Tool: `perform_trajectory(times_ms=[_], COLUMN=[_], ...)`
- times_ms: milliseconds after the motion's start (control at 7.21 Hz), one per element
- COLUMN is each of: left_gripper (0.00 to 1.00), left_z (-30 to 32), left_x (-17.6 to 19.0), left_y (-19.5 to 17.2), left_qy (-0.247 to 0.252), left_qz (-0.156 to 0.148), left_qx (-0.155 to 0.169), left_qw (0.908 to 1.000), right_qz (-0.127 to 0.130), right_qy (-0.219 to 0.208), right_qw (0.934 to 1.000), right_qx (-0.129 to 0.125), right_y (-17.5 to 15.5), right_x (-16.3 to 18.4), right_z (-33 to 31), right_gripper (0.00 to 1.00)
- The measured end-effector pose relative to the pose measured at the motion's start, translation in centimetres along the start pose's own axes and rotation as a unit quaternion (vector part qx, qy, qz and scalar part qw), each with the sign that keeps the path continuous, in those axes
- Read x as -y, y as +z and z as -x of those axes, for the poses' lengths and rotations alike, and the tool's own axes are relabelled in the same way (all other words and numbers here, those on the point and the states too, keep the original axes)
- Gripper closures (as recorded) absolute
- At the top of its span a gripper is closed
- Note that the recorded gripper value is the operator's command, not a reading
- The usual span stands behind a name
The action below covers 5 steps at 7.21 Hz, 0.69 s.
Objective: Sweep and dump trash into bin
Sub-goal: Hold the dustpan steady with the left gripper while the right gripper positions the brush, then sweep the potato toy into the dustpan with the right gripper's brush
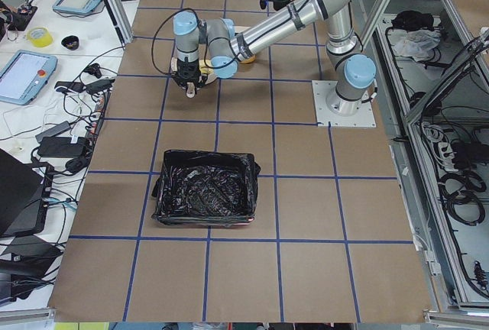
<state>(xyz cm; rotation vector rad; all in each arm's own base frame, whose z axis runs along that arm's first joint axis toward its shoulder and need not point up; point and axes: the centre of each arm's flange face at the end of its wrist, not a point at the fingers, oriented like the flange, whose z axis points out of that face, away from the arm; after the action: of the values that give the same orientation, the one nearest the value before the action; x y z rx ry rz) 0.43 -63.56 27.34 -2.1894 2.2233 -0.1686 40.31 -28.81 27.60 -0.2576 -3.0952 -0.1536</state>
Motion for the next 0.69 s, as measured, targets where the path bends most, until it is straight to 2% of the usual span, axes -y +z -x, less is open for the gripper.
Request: perform_trajectory(times_ms=[278, 694], left_gripper=[1.0, 1.0], left_z=[3.7, 8.8], left_x=[-0.8, 1.2], left_y=[0.0, -2.2], left_qy=[0.015, 0.002], left_qz=[0.007, -0.005], left_qx=[0.018, 0.008], left_qw=[0.9997, 1.0], right_qz=[0.002, 0.001], right_qy=[0.007, -0.003], right_qw=[1.0, 1.0], right_qx=[-0.003, -0.004], right_y=[0.2, 0.2], right_x=[-0.3, -1.9], right_z=[0.1, 0.9], right_gripper=[0.82, 0.82])
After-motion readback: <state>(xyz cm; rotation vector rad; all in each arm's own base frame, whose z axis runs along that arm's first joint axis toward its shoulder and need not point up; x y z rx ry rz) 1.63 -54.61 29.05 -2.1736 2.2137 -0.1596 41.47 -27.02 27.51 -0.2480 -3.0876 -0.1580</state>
